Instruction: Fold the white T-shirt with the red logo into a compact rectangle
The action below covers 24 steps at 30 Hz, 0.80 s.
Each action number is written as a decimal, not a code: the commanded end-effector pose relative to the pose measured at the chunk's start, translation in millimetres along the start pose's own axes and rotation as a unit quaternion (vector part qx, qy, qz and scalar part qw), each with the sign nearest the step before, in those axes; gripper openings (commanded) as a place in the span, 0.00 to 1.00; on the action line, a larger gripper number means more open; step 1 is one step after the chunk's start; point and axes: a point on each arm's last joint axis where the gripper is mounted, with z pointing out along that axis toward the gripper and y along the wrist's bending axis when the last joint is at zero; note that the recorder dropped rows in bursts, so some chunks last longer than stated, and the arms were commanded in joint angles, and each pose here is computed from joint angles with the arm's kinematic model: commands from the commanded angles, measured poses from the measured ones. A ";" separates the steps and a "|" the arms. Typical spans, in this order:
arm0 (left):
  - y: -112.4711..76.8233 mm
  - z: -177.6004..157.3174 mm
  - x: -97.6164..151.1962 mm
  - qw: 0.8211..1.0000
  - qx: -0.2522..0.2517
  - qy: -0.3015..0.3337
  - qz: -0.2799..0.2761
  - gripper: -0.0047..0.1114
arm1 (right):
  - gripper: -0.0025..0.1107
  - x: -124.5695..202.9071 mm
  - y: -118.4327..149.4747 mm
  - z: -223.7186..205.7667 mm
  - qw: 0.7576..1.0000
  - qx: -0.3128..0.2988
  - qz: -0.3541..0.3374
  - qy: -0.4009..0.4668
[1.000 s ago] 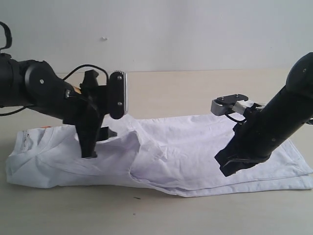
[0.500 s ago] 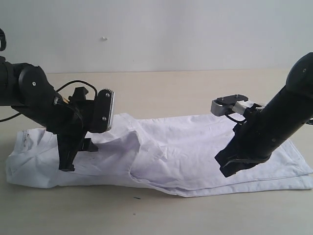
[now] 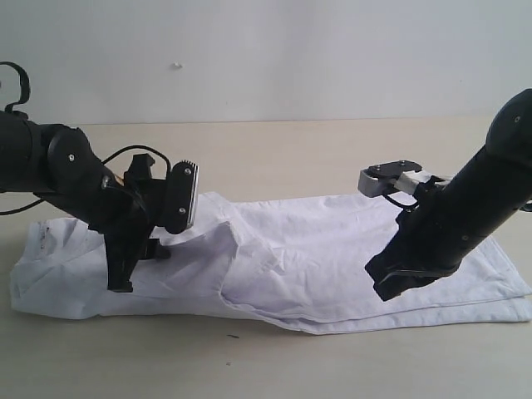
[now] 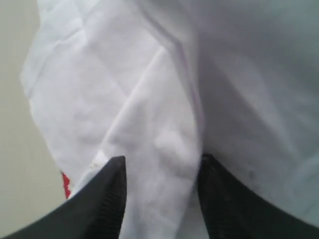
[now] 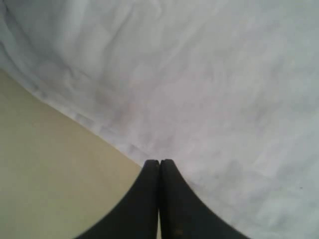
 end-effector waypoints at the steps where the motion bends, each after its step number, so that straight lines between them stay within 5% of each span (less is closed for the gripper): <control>1: 5.9 -1.0 -1.0 1.000 -0.027 -0.005 -0.011 0.33 | 0.02 -1.7 1.1 -3.9 1.000 -0.001 0.000 -0.007; 5: 5.9 -1.0 -1.1 1.000 -0.027 -0.006 -0.014 0.04 | 0.02 -1.7 1.1 -3.9 1.000 -0.001 0.000 -0.007; 18: 18.3 -2.7 -17.1 0.992 -0.122 -0.025 0.002 0.04 | 0.02 -1.8 1.0 -4.0 1.000 -0.001 0.001 -0.008; 24: 16.8 -2.6 -24.2 0.991 -0.127 -0.031 0.010 0.05 | 0.02 -1.4 1.4 -3.9 1.000 -0.003 0.001 -0.005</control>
